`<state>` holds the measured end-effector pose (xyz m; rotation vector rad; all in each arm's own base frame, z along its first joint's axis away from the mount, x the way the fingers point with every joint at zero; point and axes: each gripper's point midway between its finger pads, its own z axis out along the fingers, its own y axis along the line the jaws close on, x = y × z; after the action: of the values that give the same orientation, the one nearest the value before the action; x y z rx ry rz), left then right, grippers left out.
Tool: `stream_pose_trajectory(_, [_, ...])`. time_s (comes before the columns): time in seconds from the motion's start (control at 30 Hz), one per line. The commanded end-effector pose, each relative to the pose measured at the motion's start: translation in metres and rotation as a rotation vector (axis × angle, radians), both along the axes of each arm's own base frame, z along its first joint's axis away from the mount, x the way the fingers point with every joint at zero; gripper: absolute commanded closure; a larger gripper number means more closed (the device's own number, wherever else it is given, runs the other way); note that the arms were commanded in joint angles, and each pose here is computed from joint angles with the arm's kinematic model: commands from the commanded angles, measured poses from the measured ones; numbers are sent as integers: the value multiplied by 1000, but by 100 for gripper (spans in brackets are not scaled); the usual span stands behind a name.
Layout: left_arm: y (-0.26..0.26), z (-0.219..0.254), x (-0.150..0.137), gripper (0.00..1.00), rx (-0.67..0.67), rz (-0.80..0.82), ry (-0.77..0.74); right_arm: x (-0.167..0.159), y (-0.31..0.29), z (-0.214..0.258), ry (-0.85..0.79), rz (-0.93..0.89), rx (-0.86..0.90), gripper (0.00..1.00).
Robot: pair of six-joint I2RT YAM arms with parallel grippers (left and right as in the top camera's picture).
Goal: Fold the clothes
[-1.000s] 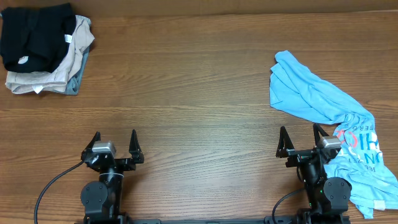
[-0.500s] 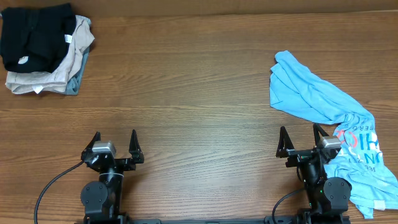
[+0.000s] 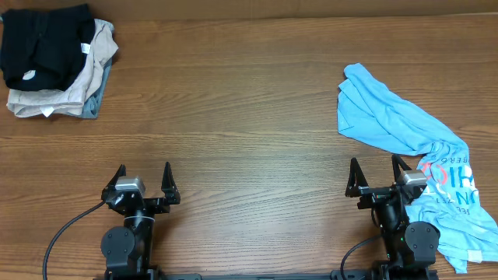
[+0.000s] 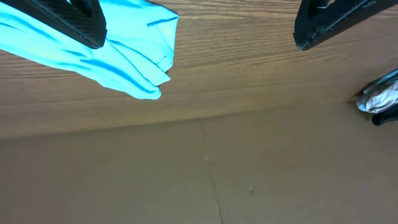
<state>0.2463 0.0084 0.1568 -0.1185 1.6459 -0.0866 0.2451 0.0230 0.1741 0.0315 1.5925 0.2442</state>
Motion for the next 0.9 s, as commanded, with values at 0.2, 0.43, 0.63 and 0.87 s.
stream_pose_trajectory(0.2, [0, 0, 0, 0, 14, 2, -4, 0, -2, -1, -5, -11, 0, 0])
stream_pose_trajectory(0.43, [0, 0, 0, 0, 14, 2, -4, 0, -2, -1, -5, -11, 0, 0])
stream_pose_trajectory(0.63, [0, 0, 0, 0, 14, 2, -4, 0, -2, -1, -5, -11, 0, 0])
stream_pose_trajectory(0.87, [14, 0, -1, 0, 124, 75, 2, 0, -2, -1, -6, -10, 0, 0])
